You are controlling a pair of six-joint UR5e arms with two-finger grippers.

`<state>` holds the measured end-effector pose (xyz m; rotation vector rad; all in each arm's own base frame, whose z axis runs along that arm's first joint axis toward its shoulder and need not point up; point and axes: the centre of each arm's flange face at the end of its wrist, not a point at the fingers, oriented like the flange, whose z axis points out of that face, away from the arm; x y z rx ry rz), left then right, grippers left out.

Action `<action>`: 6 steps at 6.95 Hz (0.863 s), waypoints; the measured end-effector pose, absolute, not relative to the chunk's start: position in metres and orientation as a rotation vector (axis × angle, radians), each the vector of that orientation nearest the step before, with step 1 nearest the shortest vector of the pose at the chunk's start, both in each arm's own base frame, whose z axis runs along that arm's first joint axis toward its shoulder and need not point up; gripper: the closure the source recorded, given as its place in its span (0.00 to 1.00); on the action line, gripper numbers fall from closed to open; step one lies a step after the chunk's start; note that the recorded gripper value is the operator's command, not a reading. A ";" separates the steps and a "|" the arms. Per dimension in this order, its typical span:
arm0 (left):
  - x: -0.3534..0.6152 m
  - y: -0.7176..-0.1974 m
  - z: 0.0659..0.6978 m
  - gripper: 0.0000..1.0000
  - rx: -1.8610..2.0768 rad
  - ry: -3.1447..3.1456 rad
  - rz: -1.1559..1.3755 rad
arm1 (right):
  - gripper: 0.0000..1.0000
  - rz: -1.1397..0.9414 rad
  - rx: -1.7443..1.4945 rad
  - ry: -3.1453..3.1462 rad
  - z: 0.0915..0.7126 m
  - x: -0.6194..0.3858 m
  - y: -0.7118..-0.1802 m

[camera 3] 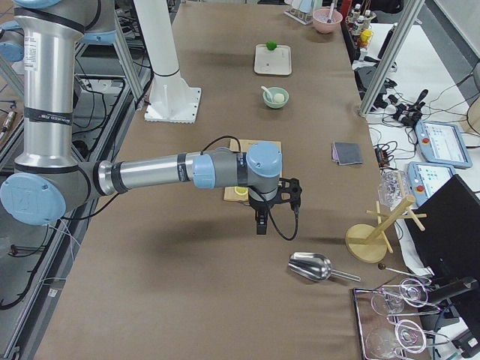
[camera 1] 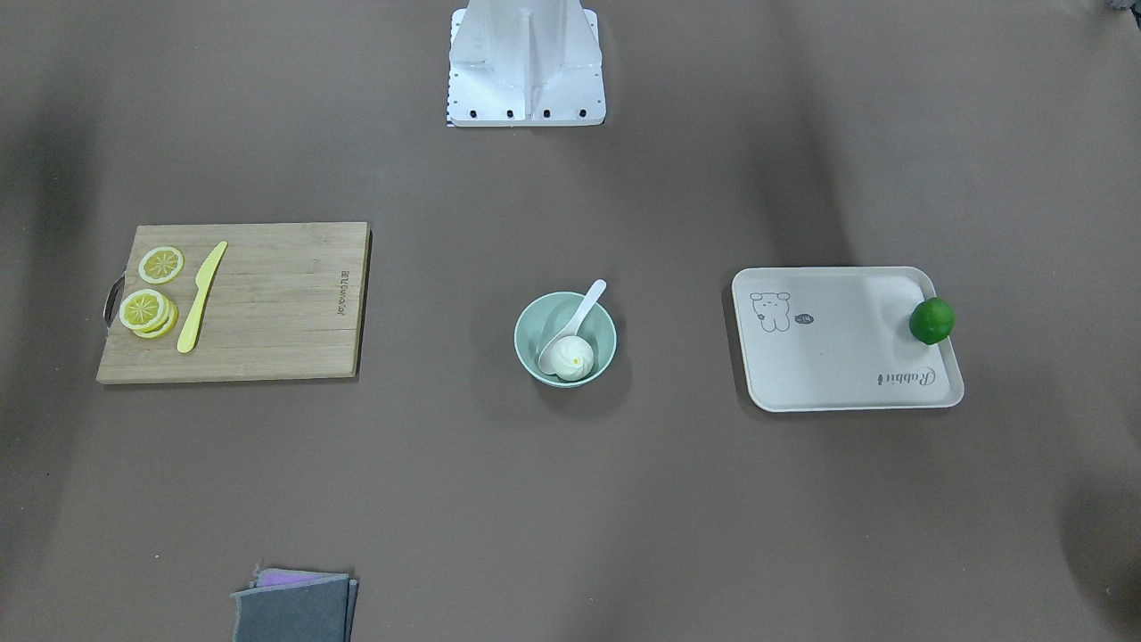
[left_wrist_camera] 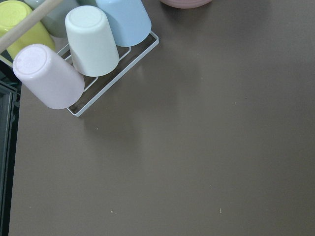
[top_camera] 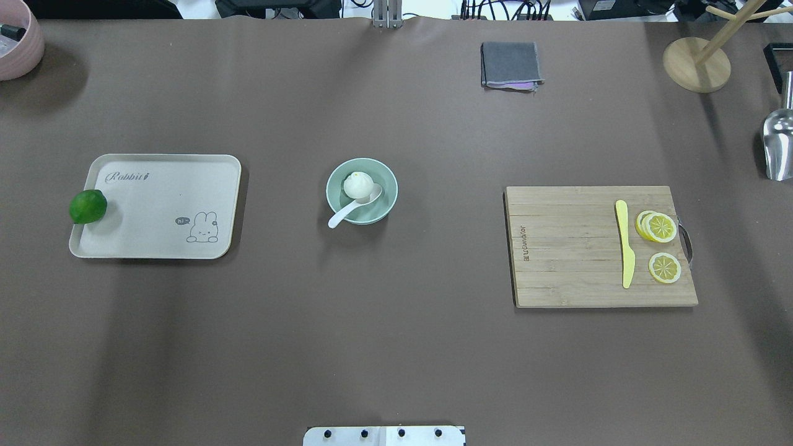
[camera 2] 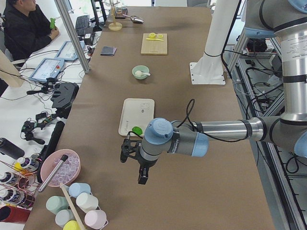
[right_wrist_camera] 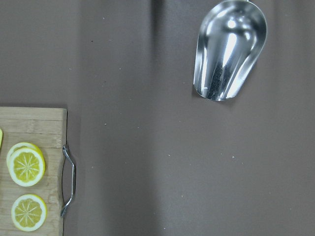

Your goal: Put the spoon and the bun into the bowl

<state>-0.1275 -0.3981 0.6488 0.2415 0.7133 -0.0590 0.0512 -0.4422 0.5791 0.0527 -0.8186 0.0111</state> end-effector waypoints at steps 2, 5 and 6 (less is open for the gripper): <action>-0.127 -0.393 0.651 0.02 0.232 0.718 -0.070 | 0.00 0.034 0.043 -0.786 0.591 0.061 -0.432; -0.127 -0.393 0.649 0.02 0.229 0.716 -0.075 | 0.00 0.055 0.005 -0.770 0.610 0.063 -0.423; -0.126 -0.393 0.650 0.02 0.226 0.716 -0.076 | 0.00 0.056 0.002 -0.767 0.613 0.063 -0.423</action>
